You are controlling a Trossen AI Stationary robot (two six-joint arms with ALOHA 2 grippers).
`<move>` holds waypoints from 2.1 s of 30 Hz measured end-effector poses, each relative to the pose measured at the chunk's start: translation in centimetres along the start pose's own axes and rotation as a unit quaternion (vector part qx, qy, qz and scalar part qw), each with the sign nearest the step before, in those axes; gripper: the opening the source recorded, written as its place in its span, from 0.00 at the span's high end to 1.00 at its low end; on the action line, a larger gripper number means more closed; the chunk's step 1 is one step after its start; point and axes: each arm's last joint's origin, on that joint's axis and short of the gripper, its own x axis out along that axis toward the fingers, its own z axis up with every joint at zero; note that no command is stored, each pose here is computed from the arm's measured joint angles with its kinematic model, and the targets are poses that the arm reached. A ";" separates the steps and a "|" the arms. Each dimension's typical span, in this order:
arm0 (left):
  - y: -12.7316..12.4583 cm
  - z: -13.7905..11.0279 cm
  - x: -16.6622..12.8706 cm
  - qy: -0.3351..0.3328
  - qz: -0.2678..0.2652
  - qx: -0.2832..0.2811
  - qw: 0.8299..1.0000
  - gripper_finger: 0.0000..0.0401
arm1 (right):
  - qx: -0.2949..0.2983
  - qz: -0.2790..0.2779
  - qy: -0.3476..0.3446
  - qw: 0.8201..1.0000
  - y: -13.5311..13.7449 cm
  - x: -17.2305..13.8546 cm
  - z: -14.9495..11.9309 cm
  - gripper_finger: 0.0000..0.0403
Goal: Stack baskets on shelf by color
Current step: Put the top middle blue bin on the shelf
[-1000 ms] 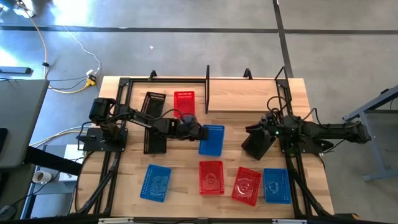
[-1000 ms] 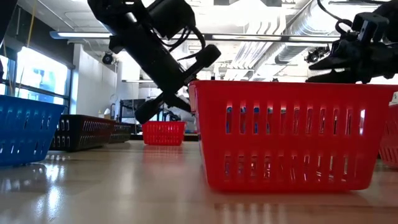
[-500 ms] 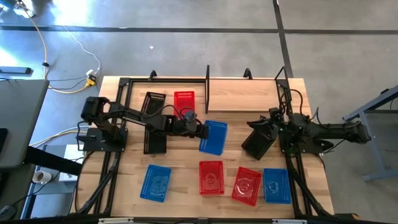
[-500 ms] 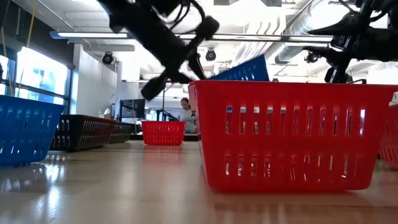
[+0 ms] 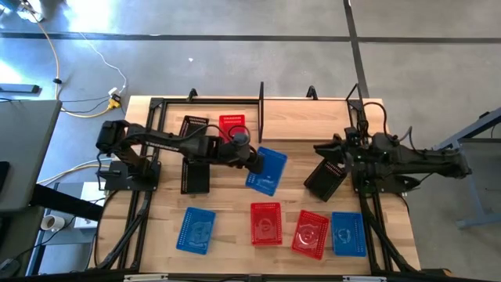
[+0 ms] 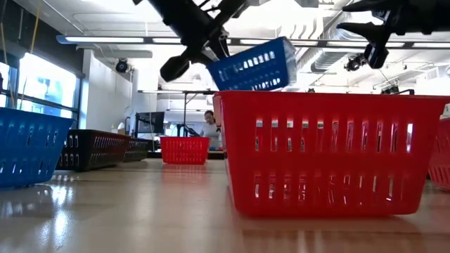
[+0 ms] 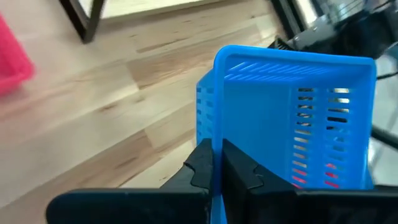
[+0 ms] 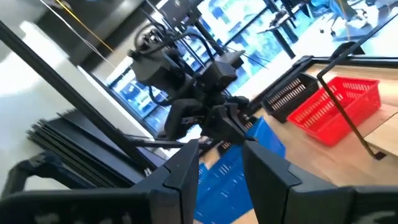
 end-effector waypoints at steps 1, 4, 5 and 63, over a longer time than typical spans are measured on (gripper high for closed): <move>-0.1 0.2 -0.2 0.006 0.007 0.007 1.000 1.00 | 0.000 -0.007 0.008 1.000 0.2 0.1 0.2 0.73; -0.5 0.6 -0.9 0.018 0.020 0.022 0.999 1.00 | -0.001 -0.017 0.028 0.999 0.8 0.7 0.9 0.73; -0.6 0.7 -1.1 0.020 0.024 0.028 0.999 1.00 | -0.003 -0.021 0.040 0.999 1.0 0.9 1.1 0.73; -0.6 1.5 -2.4 -0.053 0.105 -0.107 0.987 1.00 | -0.426 0.025 0.349 0.834 8.0 18.1 -2.1 0.73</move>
